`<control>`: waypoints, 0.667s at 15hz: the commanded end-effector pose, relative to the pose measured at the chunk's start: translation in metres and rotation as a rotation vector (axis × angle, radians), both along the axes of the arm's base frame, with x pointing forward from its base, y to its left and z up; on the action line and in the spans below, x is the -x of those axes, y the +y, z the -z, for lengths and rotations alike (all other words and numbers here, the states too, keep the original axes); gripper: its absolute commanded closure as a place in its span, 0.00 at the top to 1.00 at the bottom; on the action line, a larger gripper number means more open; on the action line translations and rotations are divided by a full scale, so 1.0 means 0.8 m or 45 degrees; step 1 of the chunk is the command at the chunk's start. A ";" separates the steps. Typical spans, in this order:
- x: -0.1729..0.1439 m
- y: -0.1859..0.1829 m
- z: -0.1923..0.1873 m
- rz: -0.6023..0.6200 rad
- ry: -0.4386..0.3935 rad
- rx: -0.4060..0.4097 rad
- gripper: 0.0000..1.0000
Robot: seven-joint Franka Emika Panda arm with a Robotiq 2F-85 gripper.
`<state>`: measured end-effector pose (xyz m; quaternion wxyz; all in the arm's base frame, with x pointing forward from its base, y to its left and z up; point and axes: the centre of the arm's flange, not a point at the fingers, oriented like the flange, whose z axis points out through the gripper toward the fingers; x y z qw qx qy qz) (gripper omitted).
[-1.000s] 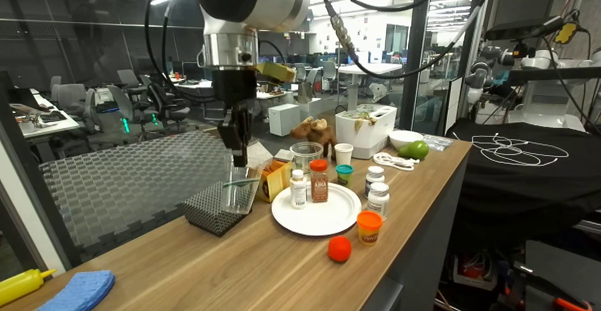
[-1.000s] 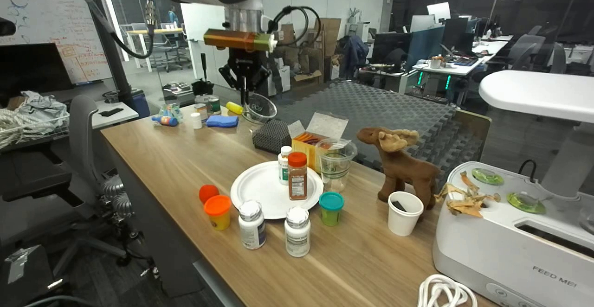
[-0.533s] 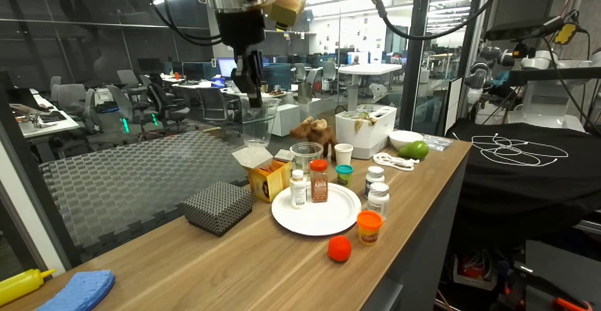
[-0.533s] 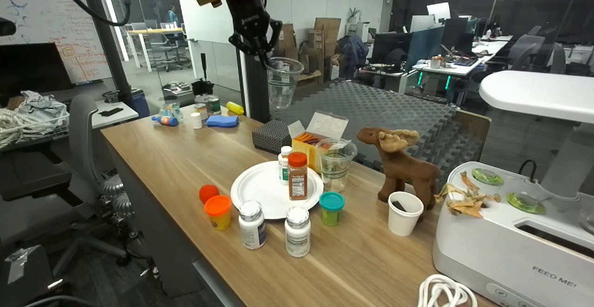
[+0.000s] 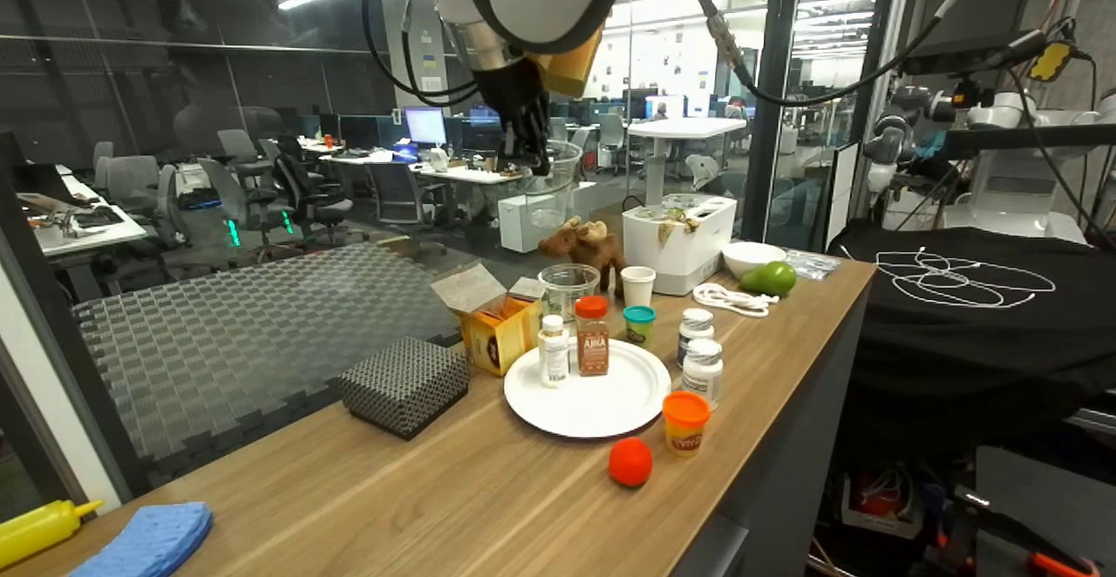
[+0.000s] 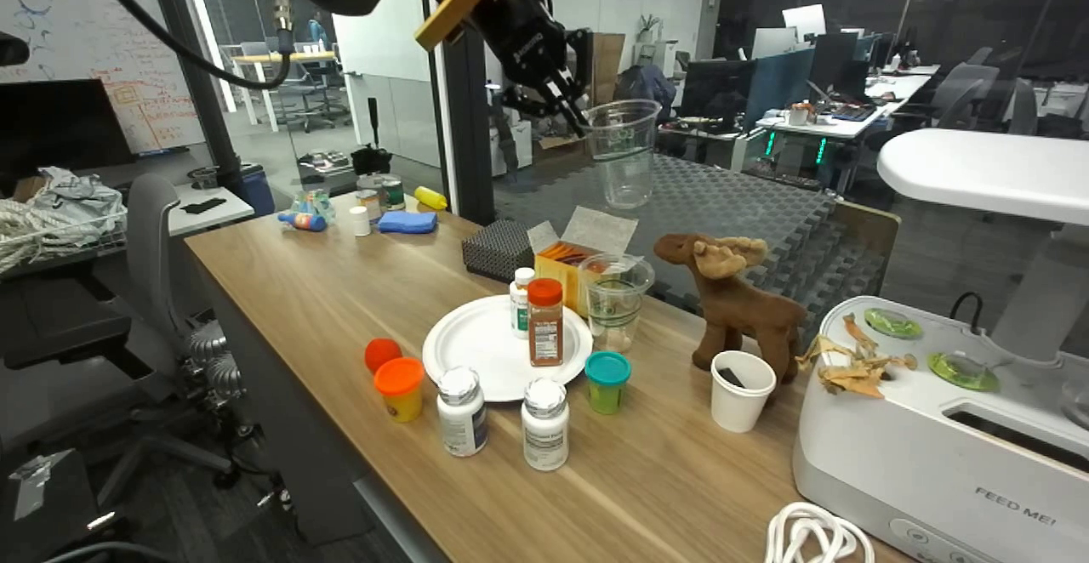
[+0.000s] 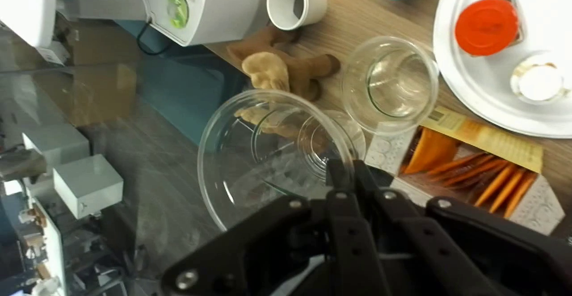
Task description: Put the bottles and red plushy on the plate. Stack the clear cups
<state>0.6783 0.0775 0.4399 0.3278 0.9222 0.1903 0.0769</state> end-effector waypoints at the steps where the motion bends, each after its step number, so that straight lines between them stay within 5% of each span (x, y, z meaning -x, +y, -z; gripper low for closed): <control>1: 0.010 -0.009 0.023 0.067 -0.009 0.093 0.06; 10: 0.017 0.005 0.055 0.053 0.087 0.062 0.06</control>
